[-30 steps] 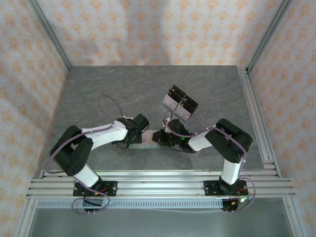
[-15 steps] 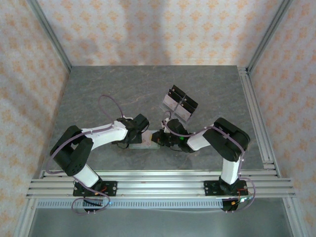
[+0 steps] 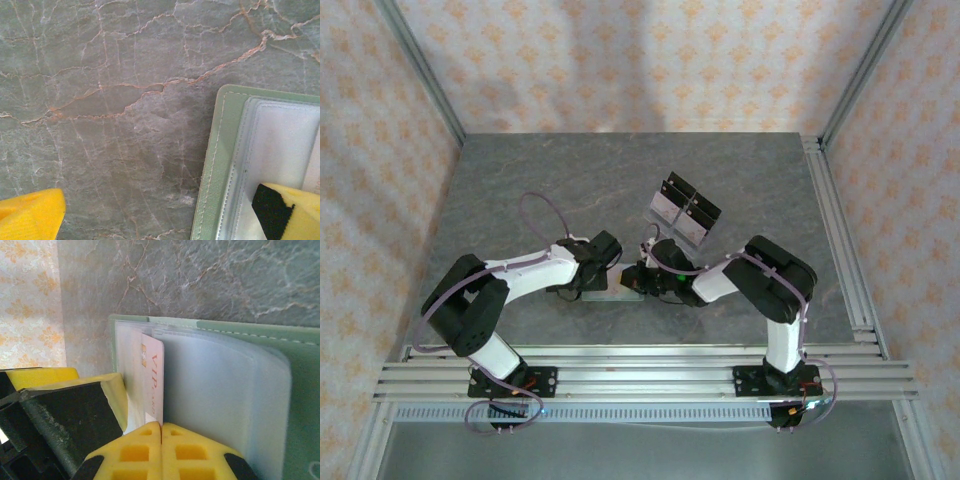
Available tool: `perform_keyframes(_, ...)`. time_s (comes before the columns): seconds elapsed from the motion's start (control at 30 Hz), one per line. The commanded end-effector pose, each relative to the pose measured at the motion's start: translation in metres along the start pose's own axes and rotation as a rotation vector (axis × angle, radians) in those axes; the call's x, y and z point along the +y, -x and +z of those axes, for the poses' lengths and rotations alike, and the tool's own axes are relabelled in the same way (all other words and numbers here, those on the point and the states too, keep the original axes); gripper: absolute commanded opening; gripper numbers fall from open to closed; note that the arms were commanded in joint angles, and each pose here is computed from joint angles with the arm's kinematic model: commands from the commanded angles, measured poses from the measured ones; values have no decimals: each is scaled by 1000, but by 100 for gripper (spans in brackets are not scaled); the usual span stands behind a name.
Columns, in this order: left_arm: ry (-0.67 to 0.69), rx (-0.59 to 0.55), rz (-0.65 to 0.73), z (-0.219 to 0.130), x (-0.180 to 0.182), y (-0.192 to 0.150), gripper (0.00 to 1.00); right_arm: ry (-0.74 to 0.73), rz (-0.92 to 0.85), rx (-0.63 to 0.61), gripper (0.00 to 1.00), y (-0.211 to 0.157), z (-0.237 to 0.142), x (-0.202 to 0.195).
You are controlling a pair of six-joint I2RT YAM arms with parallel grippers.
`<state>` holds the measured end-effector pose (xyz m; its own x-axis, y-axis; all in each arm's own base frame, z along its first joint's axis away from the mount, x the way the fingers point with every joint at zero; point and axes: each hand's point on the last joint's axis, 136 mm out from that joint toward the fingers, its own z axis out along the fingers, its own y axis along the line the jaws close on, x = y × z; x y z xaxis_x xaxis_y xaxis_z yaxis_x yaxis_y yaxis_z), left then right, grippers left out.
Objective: Put the credit cards into the card holder
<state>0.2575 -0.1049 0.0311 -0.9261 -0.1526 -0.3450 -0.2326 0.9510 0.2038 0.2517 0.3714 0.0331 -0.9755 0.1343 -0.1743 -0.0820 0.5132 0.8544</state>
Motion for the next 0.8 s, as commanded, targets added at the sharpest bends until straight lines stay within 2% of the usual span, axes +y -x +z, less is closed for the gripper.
perform_keyframes(0.0, 63, 19, -11, -2, 19, -7, 100, -27, 5, 17, 0, -3, 5, -6)
perform_keyframes(0.07, 56, -8, -37, -12, 21, 1, 100, -37, 6, 23, 0, -4, 6, -7)
perform_keyframes(0.2, 47, -63, -84, -34, 29, 16, 100, -46, 5, 26, 10, -4, 5, -7)
perform_keyframes(0.33, 71, -81, -115, -44, 42, 25, 100, -59, -3, 30, 14, -4, 3, -6)
perform_keyframes(0.6, 138, -31, -129, -24, 61, 17, 100, -97, -32, 42, 40, -4, -6, -1)
perform_keyframes(0.77, 147, 3, -117, -12, 60, 6, 100, -177, -88, 52, 47, -3, -22, 5)
